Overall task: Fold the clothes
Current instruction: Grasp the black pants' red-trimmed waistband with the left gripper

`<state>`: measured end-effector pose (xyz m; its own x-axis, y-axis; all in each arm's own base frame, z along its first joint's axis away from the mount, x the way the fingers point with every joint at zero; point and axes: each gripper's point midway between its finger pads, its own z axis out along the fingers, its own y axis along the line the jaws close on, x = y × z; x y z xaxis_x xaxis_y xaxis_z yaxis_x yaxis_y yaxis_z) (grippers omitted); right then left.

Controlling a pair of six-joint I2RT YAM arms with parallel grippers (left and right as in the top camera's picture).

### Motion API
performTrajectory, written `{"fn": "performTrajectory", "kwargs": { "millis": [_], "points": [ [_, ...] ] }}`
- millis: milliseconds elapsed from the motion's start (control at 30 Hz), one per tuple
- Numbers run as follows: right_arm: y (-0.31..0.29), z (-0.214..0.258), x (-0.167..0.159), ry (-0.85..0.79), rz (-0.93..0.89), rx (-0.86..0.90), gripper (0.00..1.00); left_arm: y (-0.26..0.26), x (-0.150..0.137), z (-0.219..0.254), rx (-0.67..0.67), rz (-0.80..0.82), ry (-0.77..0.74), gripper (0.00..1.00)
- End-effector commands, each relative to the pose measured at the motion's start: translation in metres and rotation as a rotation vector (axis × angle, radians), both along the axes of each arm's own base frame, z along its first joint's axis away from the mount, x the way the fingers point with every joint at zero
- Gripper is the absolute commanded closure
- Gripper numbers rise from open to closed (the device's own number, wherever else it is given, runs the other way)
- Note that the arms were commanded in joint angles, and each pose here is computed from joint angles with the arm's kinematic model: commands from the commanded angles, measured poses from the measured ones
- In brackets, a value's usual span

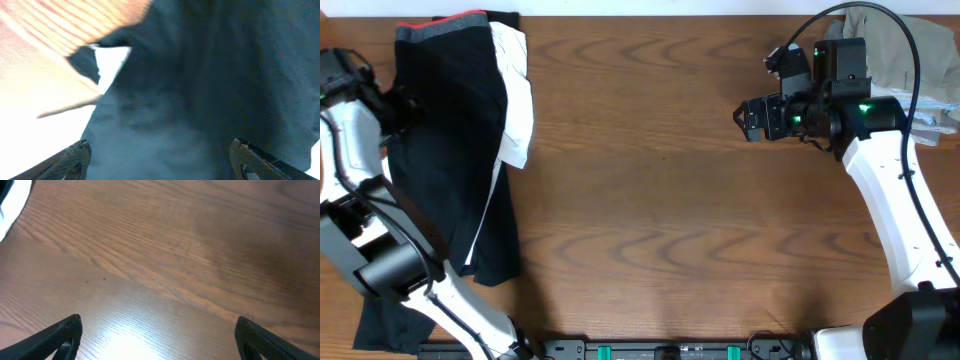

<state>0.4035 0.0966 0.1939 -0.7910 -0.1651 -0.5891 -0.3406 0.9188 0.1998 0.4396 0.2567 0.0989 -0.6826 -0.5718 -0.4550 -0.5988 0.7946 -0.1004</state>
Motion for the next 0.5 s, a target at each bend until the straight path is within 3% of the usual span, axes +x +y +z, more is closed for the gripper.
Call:
{"fn": "performTrajectory", "kwargs": {
  "millis": [0,233,467],
  "points": [
    [0.008,0.004,-0.003,0.000,0.023,-0.003,0.05,0.017,-0.005,-0.015,0.006,0.027,0.025,0.10],
    [0.007,-0.001,-0.011,0.042,0.023,-0.008,0.06,0.050,-0.020,-0.044,-0.002,0.072,0.052,0.14],
    [0.007,-0.002,-0.012,0.049,0.023,-0.009,0.07,0.054,-0.027,-0.073,-0.125,0.038,0.025,0.23]
  ]
}}
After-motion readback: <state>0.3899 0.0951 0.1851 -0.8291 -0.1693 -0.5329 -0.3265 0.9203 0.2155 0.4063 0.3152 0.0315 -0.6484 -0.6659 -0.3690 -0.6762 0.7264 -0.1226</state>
